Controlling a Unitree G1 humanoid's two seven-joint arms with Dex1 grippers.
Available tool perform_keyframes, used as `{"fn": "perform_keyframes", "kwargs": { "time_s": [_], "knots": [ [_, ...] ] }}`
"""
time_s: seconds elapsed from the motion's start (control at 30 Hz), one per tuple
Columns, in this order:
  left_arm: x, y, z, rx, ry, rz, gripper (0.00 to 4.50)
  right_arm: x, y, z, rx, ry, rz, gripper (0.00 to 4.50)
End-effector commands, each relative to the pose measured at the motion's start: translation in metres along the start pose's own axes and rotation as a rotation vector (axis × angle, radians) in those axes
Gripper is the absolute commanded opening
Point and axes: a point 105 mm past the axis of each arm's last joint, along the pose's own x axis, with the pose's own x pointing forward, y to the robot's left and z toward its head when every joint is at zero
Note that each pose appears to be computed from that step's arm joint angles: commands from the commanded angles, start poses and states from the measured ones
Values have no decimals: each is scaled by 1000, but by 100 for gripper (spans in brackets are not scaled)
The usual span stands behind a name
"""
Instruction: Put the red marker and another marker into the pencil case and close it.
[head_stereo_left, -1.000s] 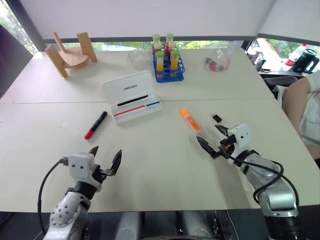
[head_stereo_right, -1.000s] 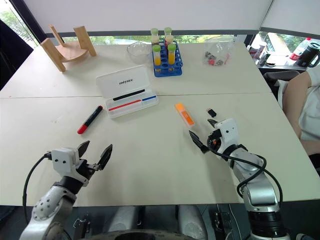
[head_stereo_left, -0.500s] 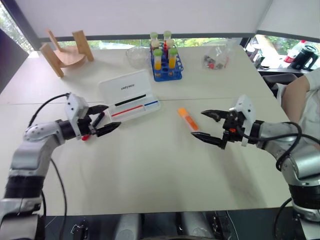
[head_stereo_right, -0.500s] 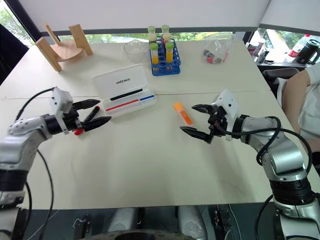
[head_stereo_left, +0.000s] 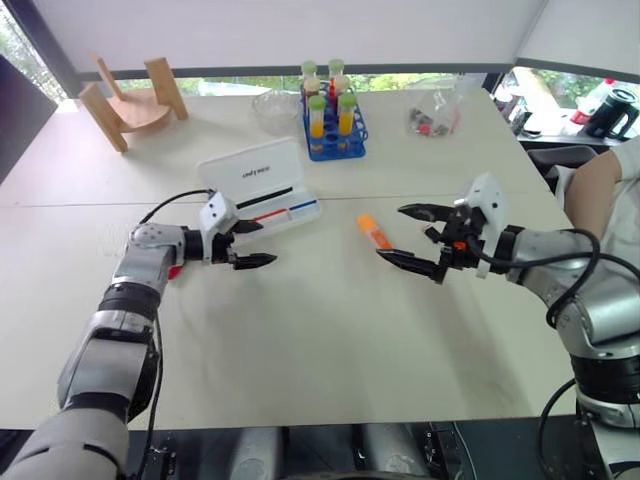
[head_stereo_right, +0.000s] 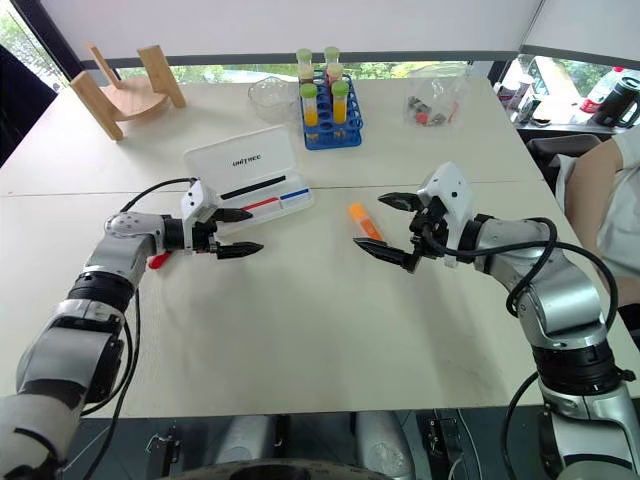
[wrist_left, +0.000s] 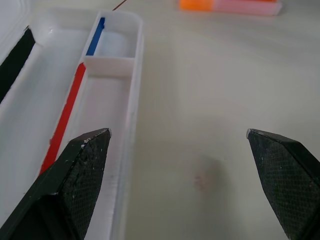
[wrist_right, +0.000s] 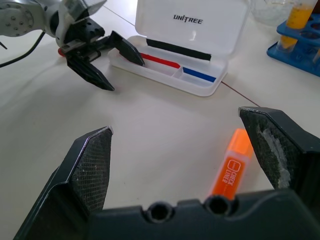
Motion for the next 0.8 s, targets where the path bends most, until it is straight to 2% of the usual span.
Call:
{"fn": "perform_keyframes", "kwargs": {
  "time_s": [0.03,0.1,0.33,0.37,0.6,0.8],
  "knots": [
    [1,6,-3,13,32,25,425,-3,1,16,-40,-50,-19,449],
    [2,7,-9,-10,48,33,367,-3,0,16,-44,-49,-29,450],
    [-1,3,-13,-31,50,-8,20,-4,-2,18,-49,-47,-34,450],
    [-2,-1,-14,-25,51,-38,5,-4,-3,19,-51,-49,-35,450],
    [-15,-57,-19,126,61,-338,5,-4,-10,24,-68,-43,-25,450],
    [-21,-87,-22,198,80,-406,5,-3,-9,24,-68,-39,-9,450]
  ]
}}
